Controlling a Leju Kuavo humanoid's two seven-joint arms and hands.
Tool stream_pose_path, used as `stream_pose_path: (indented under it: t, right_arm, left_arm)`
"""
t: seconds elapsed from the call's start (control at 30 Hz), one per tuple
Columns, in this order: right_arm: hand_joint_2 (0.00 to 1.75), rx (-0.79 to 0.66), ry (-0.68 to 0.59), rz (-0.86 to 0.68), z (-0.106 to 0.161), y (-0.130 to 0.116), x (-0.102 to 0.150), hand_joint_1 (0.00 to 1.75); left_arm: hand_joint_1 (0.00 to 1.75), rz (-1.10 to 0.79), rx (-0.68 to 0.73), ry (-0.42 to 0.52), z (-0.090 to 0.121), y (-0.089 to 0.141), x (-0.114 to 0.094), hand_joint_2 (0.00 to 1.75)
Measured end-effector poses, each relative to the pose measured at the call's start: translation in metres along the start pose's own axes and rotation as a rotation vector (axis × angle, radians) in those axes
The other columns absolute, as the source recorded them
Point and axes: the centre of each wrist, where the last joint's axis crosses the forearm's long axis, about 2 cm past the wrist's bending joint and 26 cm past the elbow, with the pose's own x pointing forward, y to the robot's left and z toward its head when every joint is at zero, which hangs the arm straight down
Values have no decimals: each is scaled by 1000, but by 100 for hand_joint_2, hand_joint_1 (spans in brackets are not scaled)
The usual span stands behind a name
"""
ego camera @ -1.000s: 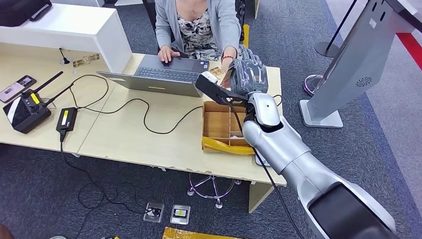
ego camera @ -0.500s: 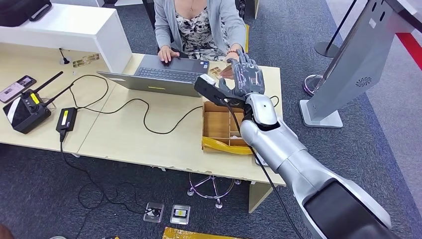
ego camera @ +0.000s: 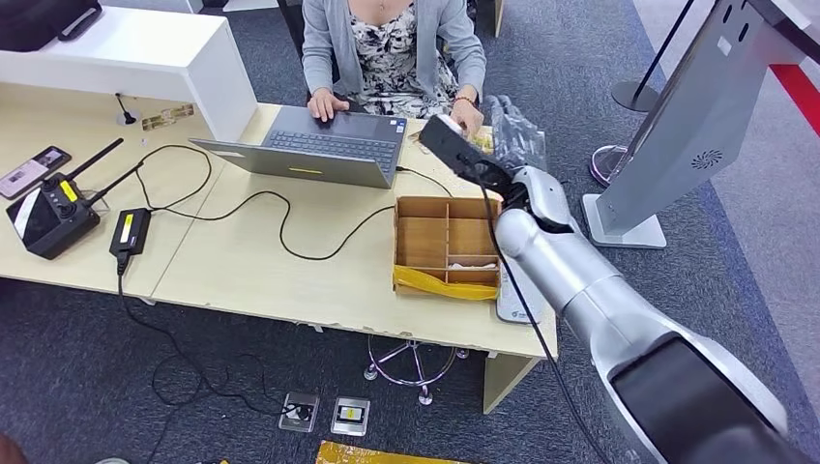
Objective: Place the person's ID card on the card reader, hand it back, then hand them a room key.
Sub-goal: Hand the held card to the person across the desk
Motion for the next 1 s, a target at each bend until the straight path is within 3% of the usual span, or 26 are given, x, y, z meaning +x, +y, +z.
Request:
stream_pose_path:
  t: [0.27,0.5,0.8,1.0]
  right_arm:
    - [0,-61,321,-102,-5,-49,-97,0]
    - [0,-88,609,-144,21,-69,-195,0]
    - [0,-88,880,-228,99,-39,-306,0]
    - [0,-121,959,-358,170,10,-357,0]
  left_arm:
    - [0,28,4,4,0,0,-1,0]
    - [0,49,16,9,0,1,-2,0]
    - [0,73,26,9,0,1,-1,0]
    - [0,91,33,0,0,2,-1,0]
